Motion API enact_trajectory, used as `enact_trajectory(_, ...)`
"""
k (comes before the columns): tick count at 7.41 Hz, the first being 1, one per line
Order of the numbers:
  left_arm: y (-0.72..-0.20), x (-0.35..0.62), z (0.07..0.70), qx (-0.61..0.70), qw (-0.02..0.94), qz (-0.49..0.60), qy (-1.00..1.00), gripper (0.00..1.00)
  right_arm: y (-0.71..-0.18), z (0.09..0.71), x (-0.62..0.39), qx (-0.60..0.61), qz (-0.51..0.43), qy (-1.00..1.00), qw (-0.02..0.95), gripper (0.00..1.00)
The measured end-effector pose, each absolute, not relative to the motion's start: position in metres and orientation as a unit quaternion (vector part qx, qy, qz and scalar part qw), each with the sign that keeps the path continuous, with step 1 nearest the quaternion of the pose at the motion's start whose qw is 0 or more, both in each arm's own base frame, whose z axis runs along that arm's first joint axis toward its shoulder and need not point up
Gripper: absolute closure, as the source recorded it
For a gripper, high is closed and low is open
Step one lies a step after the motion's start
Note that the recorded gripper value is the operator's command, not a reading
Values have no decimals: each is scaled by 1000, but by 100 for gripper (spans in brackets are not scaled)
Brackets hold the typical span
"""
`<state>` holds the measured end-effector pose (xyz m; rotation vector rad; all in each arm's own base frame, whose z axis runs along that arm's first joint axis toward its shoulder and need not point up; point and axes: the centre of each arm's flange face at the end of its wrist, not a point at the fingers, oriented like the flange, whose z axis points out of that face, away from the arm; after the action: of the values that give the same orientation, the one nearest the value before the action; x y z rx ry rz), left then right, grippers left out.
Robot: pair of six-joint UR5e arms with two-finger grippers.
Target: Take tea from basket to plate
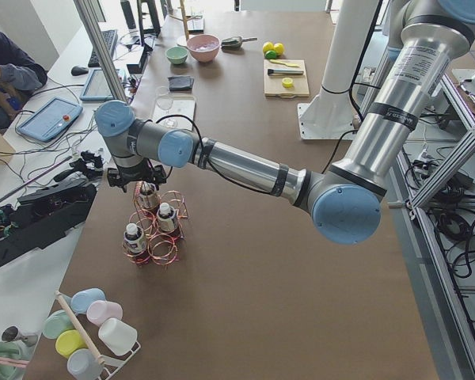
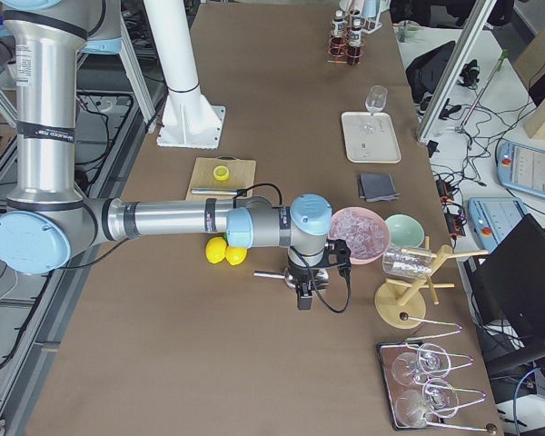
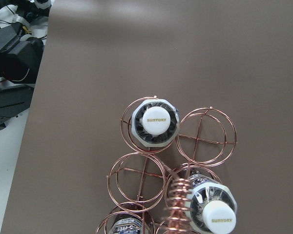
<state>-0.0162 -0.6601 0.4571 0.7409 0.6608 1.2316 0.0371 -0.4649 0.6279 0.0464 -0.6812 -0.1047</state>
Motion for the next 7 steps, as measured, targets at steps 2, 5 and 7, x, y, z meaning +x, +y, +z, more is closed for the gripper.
enact_trajectory(2, -648, -16, 461, 334, 703, 553, 297, 4, -465, 627, 37, 23, -51, -334, 941, 0)
enact_trajectory(5, -663, -16, 456, 333, 703, 554, 296, 5, -465, 628, 37, 23, -51, -334, 941, 0)
enact_trajectory(7, -673, -16, 453, 333, 703, 554, 296, 8, -465, 628, 37, 22, -51, -334, 941, 0)
